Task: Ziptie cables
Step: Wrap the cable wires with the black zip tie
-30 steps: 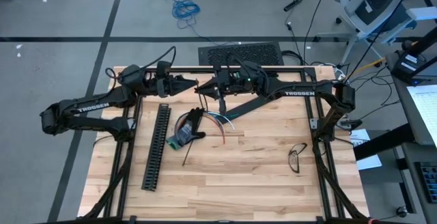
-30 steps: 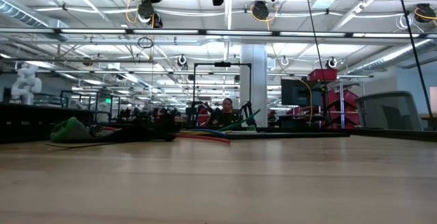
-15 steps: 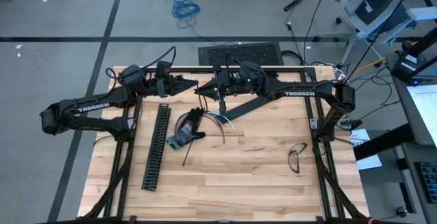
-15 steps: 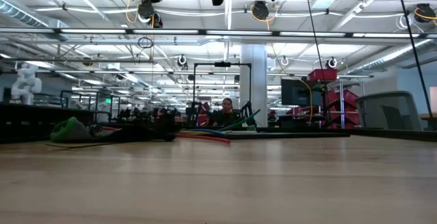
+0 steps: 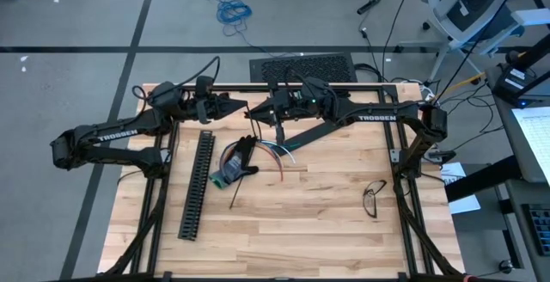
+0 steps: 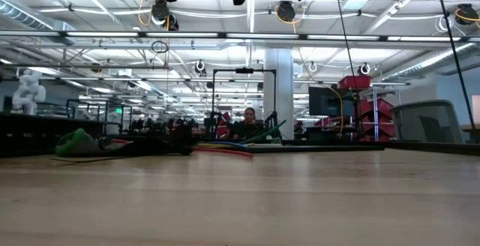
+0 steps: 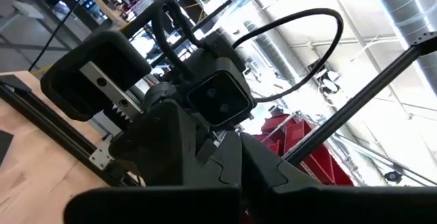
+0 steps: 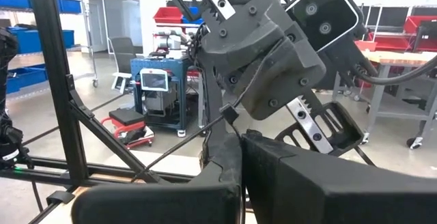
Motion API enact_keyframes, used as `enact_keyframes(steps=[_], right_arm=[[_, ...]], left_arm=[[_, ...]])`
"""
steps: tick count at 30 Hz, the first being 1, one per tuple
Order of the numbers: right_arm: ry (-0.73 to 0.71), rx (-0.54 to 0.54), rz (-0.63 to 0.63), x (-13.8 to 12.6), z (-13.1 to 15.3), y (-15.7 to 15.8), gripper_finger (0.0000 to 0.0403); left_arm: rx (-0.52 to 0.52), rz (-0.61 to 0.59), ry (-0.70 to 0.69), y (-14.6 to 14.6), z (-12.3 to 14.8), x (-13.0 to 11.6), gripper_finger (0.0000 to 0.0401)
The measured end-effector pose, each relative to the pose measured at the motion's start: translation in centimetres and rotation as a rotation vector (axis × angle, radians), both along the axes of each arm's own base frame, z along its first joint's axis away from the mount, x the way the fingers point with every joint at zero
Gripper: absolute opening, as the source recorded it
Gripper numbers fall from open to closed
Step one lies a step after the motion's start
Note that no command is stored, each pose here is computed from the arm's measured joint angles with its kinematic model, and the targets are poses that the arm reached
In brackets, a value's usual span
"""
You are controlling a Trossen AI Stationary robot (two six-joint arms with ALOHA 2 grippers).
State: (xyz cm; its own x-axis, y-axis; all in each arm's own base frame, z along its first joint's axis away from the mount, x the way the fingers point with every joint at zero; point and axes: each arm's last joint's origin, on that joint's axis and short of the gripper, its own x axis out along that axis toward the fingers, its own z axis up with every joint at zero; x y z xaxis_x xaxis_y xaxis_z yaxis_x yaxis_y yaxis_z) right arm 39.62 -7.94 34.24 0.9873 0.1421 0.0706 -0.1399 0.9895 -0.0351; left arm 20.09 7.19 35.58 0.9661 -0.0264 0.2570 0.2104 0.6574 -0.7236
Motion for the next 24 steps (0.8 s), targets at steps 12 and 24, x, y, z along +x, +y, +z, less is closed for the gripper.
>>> enact_keyframes(steps=[12,24], right_arm=[[0.030,0.031,-0.002,0.02,-0.25,0.00,0.0000],[0.021,0.026,0.005,0.03,-0.18,0.03,0.0000]], left_arm=[[0.026,0.055,-0.027,0.13,0.23,-0.07,0.0001],[0.010,0.069,-0.041,0.17,0.36,-0.13,0.0001]])
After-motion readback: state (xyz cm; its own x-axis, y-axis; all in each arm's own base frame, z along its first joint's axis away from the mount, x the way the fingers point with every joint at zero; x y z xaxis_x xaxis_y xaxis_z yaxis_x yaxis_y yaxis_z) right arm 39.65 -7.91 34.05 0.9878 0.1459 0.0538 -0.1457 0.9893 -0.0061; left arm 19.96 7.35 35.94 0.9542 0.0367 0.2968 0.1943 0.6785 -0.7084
